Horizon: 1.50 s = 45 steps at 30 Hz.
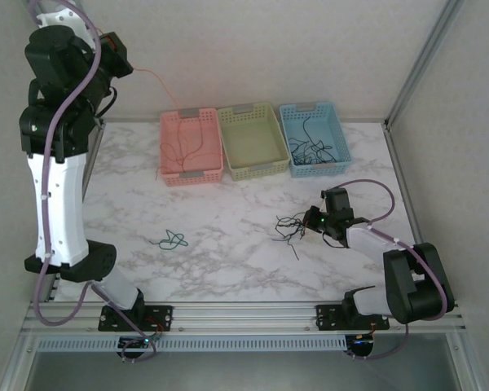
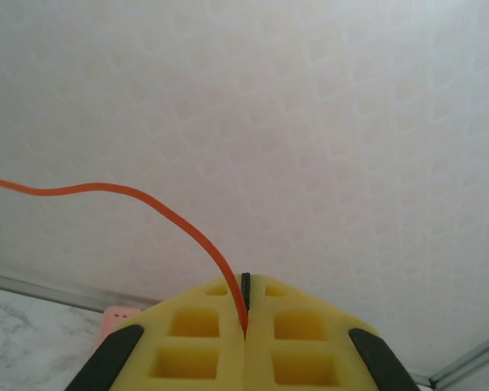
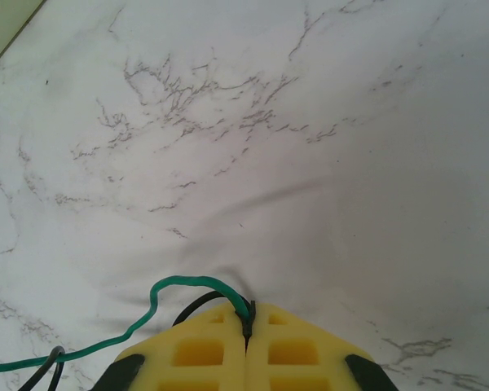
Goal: Untangle the cables
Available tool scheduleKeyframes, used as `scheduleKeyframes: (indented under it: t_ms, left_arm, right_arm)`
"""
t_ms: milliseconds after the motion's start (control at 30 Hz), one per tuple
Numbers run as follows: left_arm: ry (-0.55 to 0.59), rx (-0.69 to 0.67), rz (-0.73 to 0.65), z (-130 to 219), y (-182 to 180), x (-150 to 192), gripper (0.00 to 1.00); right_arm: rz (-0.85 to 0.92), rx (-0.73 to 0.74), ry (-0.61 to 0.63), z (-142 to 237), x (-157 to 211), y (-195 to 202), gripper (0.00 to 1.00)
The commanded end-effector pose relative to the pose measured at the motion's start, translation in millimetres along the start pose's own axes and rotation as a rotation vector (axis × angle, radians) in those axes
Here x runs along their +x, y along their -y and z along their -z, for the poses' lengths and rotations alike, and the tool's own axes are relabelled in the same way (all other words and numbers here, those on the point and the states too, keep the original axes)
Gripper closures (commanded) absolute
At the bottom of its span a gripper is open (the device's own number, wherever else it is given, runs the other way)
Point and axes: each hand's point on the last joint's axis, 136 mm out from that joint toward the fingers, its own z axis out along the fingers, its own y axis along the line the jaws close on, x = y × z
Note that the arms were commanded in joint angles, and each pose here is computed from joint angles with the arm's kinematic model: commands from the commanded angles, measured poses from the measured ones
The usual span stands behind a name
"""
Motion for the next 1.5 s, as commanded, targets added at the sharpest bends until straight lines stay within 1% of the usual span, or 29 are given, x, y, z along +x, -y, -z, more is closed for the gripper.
scheduleKeyframes:
  t_ms: [0,67,167,333,500,667,867,1033,1233,1367,1467]
  left_arm:
    - [0.044,-0.025,0.017,-17,-8,-9,1.0]
    - [0.021,-0.034,0.01,-31,-11,1,1.0]
    - [-0.043,-0.049,0.012,-58,-19,25,1.0]
    - [-0.191,-0.025,-0.021,-105,-24,80,1.0]
    - [-0.291,0.006,-0.026,-128,-25,117,1.0]
    - [-0.363,-0.003,-0.021,-144,-34,144,1.0]
    - [-0.509,-0.064,0.005,-157,-61,204,1.0]
    - [-0.629,-0.05,0.067,-159,-73,272,1.0]
    - [-0.781,-0.081,0.093,-160,-92,349,1.0]
    - [-0.832,-0.086,0.094,-162,-95,376,1.0]
    - [-0.869,-0.076,0.085,-162,-91,389,0.97]
  right_arm:
    - [-0.002,0.024,0.005,1,1,5,1.0]
    - [-0.002,0.027,0.005,1,1,5,1.0]
    - [-0.004,0.026,0.005,1,1,5,1.0]
    - [-0.003,0.026,0.006,1,1,5,1.0]
    - [-0.004,0.025,0.005,1,1,5,1.0]
    - [-0.003,0.025,0.007,1,1,5,1.0]
    - [-0.004,0.024,0.009,1,1,5,1.0]
    - [-0.004,0.024,0.007,1,1,5,1.0]
    - [-0.003,0.022,0.006,1,2,5,1.0]
    - [-0.003,0.023,0.005,1,2,5,1.0]
    - [-0.003,0.024,0.003,0,2,5,1.0]
